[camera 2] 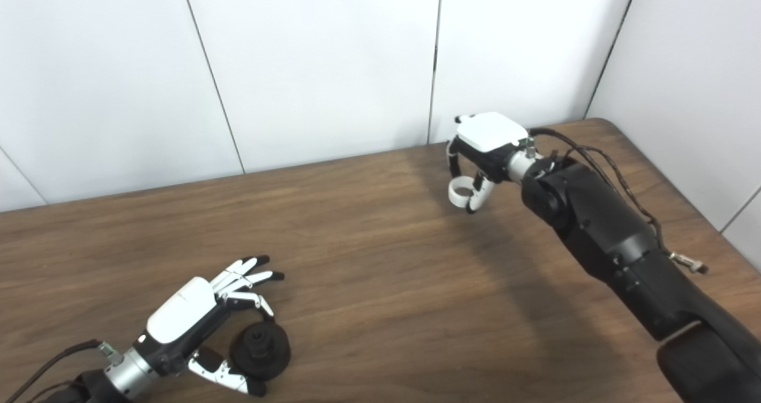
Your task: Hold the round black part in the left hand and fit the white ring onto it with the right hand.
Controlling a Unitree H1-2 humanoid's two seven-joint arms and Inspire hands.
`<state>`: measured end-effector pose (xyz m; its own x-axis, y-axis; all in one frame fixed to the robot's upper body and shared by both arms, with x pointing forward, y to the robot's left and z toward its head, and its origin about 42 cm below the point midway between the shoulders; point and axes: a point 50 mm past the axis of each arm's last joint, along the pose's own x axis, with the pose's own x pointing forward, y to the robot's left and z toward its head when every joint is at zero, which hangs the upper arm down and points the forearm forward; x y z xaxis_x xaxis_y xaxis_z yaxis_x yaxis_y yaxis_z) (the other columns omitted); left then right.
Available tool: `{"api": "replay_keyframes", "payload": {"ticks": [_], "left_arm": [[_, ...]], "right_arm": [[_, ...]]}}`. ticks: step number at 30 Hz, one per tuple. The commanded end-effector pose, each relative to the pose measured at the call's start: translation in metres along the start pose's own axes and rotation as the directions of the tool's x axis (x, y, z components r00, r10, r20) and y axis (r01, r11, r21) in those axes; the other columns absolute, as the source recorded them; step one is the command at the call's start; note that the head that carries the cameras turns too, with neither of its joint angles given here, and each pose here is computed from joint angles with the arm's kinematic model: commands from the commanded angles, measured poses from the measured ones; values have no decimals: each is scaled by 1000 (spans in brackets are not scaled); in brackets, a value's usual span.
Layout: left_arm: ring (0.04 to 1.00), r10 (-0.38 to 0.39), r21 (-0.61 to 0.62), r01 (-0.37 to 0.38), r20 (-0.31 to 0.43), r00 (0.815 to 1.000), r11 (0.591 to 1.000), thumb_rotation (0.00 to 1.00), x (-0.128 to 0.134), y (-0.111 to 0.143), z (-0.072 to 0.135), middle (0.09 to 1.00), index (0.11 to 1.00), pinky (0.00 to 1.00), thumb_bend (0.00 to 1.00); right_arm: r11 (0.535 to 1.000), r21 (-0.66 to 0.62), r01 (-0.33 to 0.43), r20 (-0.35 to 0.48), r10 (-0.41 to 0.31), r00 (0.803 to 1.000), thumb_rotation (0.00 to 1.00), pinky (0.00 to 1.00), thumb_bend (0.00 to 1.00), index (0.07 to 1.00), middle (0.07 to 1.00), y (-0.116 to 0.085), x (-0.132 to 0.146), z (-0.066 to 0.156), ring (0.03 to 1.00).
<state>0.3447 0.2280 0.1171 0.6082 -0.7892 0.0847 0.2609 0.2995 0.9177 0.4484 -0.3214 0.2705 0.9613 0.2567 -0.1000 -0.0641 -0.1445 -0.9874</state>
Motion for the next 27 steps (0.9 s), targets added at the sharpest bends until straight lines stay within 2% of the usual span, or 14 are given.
{"api": "replay_keyframes", "payload": {"ticks": [1, 8, 16, 19, 21, 23, 27], "left_arm": [[1000, -104, 33, 105, -35, 994, 994, 59, -15, -11, -8, 899, 482, 1000, 525], [1000, -103, 31, 104, -41, 994, 994, 60, -13, -13, -9, 900, 482, 1000, 525], [1000, -105, 28, 106, -44, 994, 994, 60, -10, -18, -8, 904, 482, 1000, 525], [1000, -105, 26, 106, -40, 994, 994, 59, -8, -20, -7, 901, 482, 1000, 525], [1000, -106, 17, 106, -42, 994, 994, 59, -6, -21, -5, 901, 481, 1000, 525], [1000, -103, 11, 103, -44, 994, 995, 59, -5, -21, -3, 904, 481, 1000, 525], [1000, -99, 10, 100, -41, 994, 995, 58, -1, -22, 0, 902, 481, 1000, 525]], "right_arm": [[994, -46, 100, 41, -98, 994, 143, 1000, 527, 479, 848, -43, 5, 6, 1000], [990, -50, 132, 133, -125, 983, 143, 1000, 527, 479, 872, -59, 4, 31, 1000], [986, 25, 163, 292, -163, 942, 143, 1000, 527, 480, 901, -78, -13, 71, 1000], [981, 74, 179, 374, -194, 907, 141, 1000, 526, 479, 896, -83, -21, 89, 1000], [973, 118, 196, 440, -228, 868, 141, 1000, 526, 479, 893, -85, -27, 105, 1000], [969, 146, 201, 482, -247, 840, 143, 1000, 526, 479, 893, -88, -32, 117, 1000], [964, 180, 198, 544, -265, 796, 142, 1000, 526, 479, 898, -93, -41, 135, 1000]]}}
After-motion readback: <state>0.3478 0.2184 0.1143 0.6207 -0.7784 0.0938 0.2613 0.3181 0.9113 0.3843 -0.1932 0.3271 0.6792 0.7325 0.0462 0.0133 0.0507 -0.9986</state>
